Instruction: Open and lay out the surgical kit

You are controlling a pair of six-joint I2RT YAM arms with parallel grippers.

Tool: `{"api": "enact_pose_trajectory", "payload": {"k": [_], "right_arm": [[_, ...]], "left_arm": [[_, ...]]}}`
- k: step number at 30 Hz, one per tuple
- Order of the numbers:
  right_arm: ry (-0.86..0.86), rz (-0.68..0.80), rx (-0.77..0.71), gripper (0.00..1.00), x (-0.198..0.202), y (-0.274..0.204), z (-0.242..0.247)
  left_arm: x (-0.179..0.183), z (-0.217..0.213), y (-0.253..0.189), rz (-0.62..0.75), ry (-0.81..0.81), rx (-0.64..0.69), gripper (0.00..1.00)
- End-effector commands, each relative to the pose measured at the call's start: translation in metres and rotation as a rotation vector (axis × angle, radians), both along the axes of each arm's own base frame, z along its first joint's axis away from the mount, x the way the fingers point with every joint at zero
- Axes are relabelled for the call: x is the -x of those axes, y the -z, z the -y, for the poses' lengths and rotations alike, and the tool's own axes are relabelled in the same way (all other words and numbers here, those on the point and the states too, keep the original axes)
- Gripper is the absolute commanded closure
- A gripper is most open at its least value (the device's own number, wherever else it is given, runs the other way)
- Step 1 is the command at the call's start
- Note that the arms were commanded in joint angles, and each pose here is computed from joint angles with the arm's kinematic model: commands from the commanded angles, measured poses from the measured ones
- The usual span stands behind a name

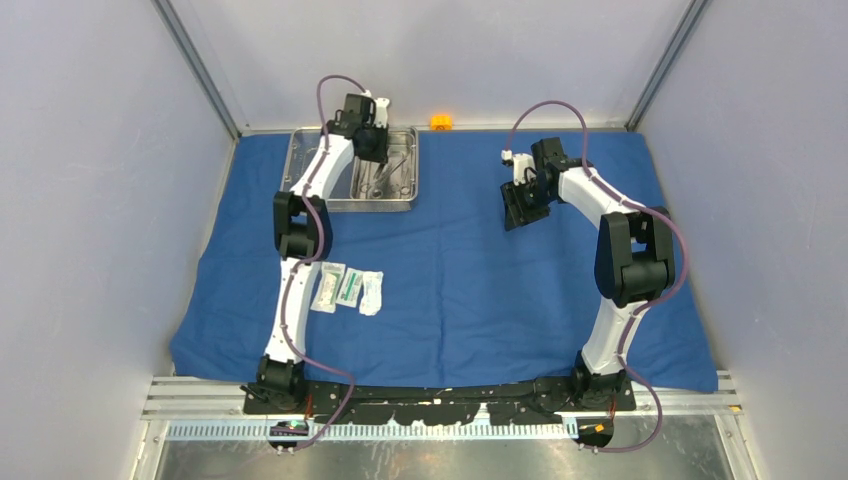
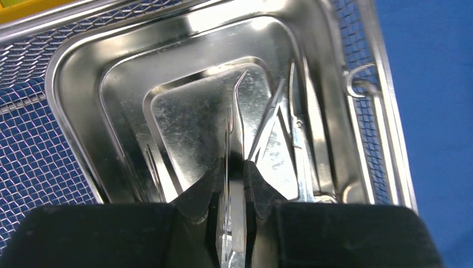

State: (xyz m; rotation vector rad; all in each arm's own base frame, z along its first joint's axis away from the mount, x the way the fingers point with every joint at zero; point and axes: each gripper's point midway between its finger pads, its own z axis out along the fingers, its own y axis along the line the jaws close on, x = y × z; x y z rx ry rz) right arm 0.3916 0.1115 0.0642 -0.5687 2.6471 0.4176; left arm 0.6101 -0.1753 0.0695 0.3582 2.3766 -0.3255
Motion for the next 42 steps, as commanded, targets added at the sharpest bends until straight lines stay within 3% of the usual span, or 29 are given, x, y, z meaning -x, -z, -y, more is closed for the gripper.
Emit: {"api": "enact_pose_trajectory", "payload": {"k": [1, 16, 35, 42], "right_arm": [[-0.018, 0.034, -0.014, 0.5, -0.011, -0.011, -0.005], [-0.02, 0.03, -0.011, 0.5, -0.01, -0.01, -0.004], [-0.026, 0.011, -0.009, 0.5, -0.009, -0.005, -0.004], [-0.027, 0.005, -0.014, 0.5, -0.009, -0.004, -0.005]], "left_arm": [[0.007, 0.013, -0.068, 0.083, 0.039, 0.083, 1.0], [0.035, 0.033, -0.011, -0.016, 0.145, -0.044, 0.98], [0.049, 0.026, -0.006, -0.046, 0.173, -0.107, 0.7], [0.054, 0.016, 0.001, -0.054, 0.174, -0.158, 0.67]]}}
